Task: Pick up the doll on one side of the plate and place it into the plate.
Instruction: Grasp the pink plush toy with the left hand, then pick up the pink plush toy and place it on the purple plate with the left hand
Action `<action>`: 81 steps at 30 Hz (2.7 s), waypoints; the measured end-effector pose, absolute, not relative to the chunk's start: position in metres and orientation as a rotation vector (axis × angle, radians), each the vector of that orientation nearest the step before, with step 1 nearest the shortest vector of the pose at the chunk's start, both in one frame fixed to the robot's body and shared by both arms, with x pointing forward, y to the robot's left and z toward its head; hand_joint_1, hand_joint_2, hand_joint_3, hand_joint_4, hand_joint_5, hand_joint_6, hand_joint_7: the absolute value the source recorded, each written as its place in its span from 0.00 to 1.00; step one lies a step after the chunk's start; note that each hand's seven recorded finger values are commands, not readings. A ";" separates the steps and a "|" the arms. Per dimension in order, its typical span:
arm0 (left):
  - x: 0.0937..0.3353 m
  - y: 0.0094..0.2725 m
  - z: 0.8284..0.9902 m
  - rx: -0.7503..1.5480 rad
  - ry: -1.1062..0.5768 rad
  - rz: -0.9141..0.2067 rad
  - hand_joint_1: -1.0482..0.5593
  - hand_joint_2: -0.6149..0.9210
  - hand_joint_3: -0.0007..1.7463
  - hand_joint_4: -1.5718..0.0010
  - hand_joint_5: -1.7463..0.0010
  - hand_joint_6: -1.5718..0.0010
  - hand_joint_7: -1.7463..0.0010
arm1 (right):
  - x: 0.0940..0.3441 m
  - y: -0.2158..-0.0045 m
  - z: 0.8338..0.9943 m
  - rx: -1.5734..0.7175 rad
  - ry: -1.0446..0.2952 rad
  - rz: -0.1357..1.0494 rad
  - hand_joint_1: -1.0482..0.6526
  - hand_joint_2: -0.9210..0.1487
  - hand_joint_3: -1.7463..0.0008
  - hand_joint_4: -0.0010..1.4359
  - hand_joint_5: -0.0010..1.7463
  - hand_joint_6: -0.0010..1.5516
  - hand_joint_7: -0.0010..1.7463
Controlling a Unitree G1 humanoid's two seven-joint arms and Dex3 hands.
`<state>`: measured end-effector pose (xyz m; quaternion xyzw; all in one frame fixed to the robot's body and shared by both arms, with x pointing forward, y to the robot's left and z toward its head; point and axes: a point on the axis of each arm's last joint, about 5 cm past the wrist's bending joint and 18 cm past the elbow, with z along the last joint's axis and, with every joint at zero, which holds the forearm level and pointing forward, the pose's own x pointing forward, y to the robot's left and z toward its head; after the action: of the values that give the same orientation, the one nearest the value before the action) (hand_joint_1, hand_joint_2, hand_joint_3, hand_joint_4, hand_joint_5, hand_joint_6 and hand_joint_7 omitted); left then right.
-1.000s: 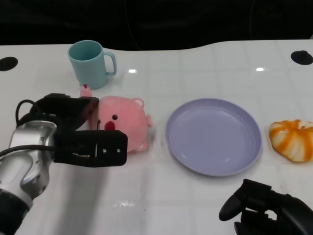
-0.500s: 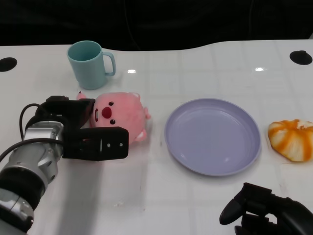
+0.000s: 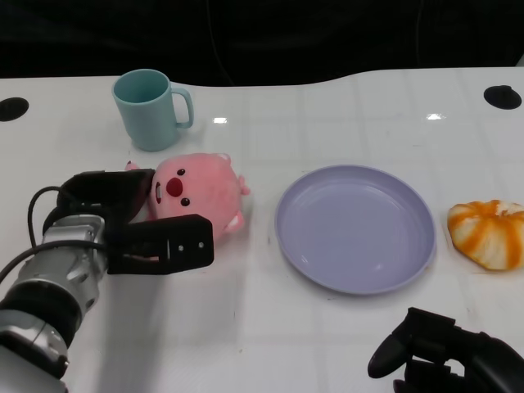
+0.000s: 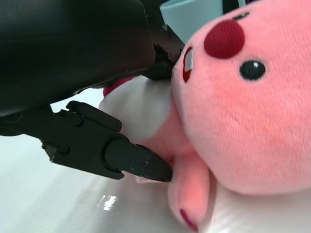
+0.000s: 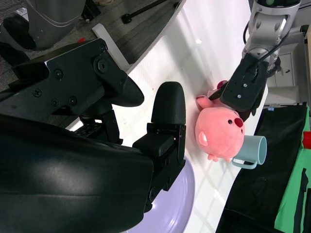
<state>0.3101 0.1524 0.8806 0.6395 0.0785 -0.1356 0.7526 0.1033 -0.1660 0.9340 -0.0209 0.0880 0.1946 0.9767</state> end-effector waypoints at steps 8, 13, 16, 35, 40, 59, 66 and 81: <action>0.302 0.155 0.868 1.385 0.044 -0.200 0.48 0.99 0.11 0.48 0.01 0.52 0.21 | 0.103 -0.166 0.934 -0.044 0.179 0.391 0.56 0.26 0.39 0.45 1.00 0.32 0.80; 0.298 0.159 0.864 1.394 -0.008 -0.191 0.47 1.00 0.15 0.51 0.00 0.62 0.10 | 0.103 -0.166 0.934 -0.044 0.178 0.391 0.56 0.25 0.40 0.45 1.00 0.32 0.80; 0.297 0.162 0.864 1.395 -0.032 -0.189 0.50 1.00 0.14 0.49 0.00 0.64 0.01 | 0.104 -0.166 0.934 -0.044 0.179 0.392 0.56 0.25 0.40 0.45 1.00 0.32 0.79; 0.299 0.169 0.882 1.116 -0.101 -0.157 0.56 0.71 0.61 0.42 0.00 0.53 0.00 | 0.102 -0.165 0.936 -0.028 0.195 0.388 0.57 0.23 0.40 0.44 1.00 0.32 0.80; 0.304 0.165 0.896 1.089 -0.164 -0.164 0.56 0.72 0.54 0.40 0.00 0.53 0.00 | 0.105 -0.165 0.936 -0.029 0.194 0.390 0.57 0.23 0.41 0.44 1.00 0.31 0.80; 0.301 0.099 0.922 0.881 -0.267 -0.243 0.56 0.59 0.77 0.39 0.00 0.49 0.02 | 0.104 -0.169 0.932 -0.034 0.210 0.385 0.56 0.24 0.42 0.46 1.00 0.32 0.79; 0.302 0.071 0.930 0.876 -0.251 -0.290 0.55 0.59 0.79 0.38 0.00 0.49 0.00 | 0.102 -0.167 0.931 -0.027 0.217 0.394 0.56 0.24 0.41 0.45 1.00 0.31 0.79; 0.300 0.017 0.933 0.917 -0.259 -0.429 0.53 0.66 0.69 0.40 0.00 0.52 0.00 | 0.100 -0.165 0.934 -0.027 0.203 0.401 0.57 0.23 0.40 0.44 1.00 0.31 0.80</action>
<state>0.3004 0.0173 0.9327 0.4378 -0.1236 -0.2047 0.8667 0.1005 -0.1648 0.9345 -0.0135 0.1005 0.1988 0.9748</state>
